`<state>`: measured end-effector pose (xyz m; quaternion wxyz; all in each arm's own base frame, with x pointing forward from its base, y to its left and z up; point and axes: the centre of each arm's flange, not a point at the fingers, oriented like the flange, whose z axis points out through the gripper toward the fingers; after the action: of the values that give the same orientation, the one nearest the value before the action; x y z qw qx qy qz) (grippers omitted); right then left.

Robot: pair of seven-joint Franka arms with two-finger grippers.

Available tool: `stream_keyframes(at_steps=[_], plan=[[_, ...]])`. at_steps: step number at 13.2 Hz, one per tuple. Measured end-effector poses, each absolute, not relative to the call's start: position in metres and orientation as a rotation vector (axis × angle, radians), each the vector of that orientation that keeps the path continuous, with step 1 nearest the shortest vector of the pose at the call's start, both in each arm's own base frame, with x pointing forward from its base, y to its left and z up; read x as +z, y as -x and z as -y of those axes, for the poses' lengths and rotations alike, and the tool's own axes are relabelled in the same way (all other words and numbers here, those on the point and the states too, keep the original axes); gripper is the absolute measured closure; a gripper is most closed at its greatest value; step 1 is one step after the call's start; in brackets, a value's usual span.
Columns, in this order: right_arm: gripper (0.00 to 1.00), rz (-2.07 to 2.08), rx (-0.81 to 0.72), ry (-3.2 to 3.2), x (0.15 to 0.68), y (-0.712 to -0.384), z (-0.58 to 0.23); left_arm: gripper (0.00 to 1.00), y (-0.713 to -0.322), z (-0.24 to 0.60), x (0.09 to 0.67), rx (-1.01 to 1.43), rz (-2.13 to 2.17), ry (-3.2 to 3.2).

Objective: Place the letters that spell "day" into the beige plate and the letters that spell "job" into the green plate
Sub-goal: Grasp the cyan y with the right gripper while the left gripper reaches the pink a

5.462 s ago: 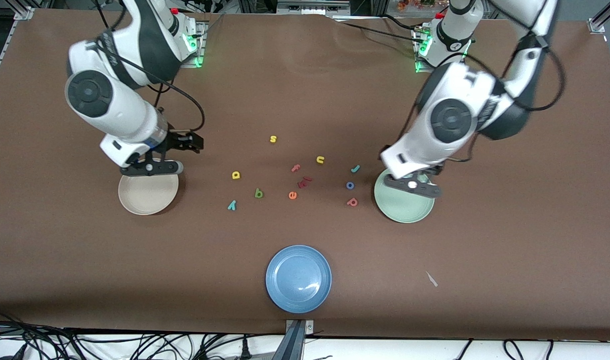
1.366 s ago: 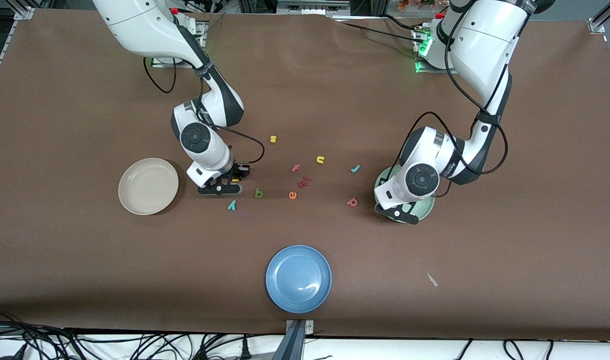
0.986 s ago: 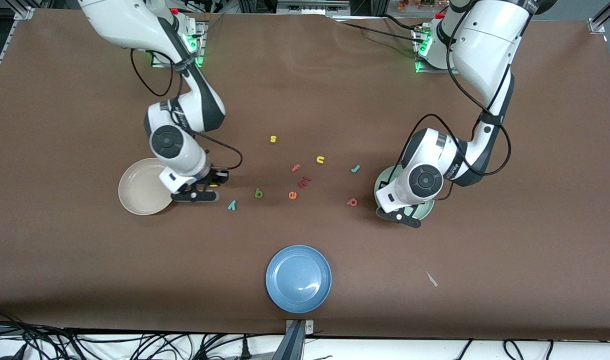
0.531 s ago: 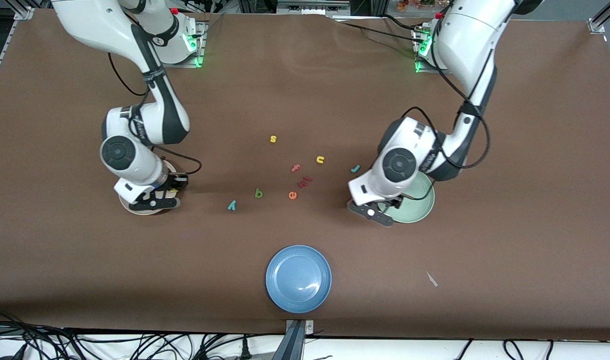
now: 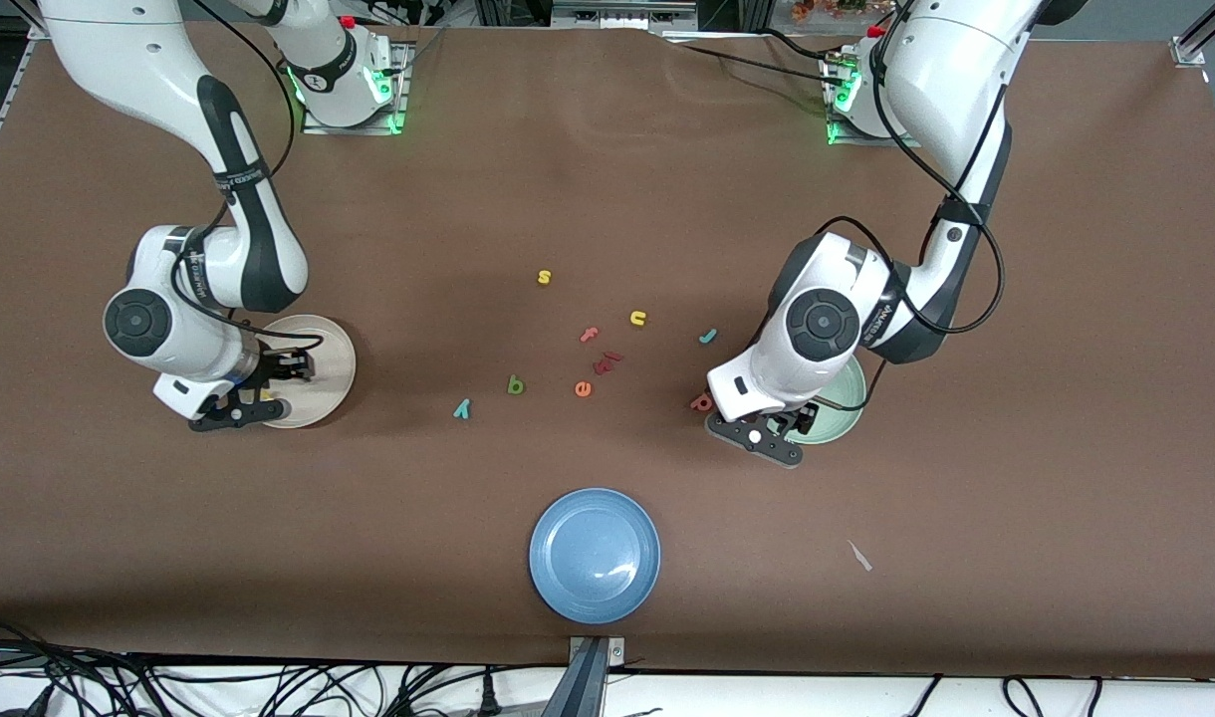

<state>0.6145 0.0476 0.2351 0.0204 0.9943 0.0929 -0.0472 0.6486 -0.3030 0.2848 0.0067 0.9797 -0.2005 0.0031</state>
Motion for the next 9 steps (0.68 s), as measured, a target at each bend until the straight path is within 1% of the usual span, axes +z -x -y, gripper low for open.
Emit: stream_keyframes(at_steps=[1, 2, 3, 5, 9], plan=[[0.11, -0.243, -0.139, -3.099, 0.236, -0.614, -0.069, 0.0, -0.647, 0.307, 0.285, 0.008, 0.636, -3.06], [0.02, -0.193, -0.131, -3.112, 0.237, -0.614, -0.089, 0.0, -0.645, 0.311, 0.286, 0.009, 0.643, -3.056], [0.0, -0.135, -0.123, -3.124, 0.239, -0.614, -0.107, 0.0, -0.645, 0.312, 0.289, 0.017, 0.645, -3.054], [0.0, -0.01, -0.111, -3.143, 0.241, -0.615, -0.137, 0.0, -0.647, 0.31, 0.297, 0.036, 0.64, -3.054], [0.0, 0.232, -0.092, -3.17, 0.233, -0.626, -0.193, 0.0, -0.644, 0.31, 0.292, 0.018, 0.649, -3.054]])
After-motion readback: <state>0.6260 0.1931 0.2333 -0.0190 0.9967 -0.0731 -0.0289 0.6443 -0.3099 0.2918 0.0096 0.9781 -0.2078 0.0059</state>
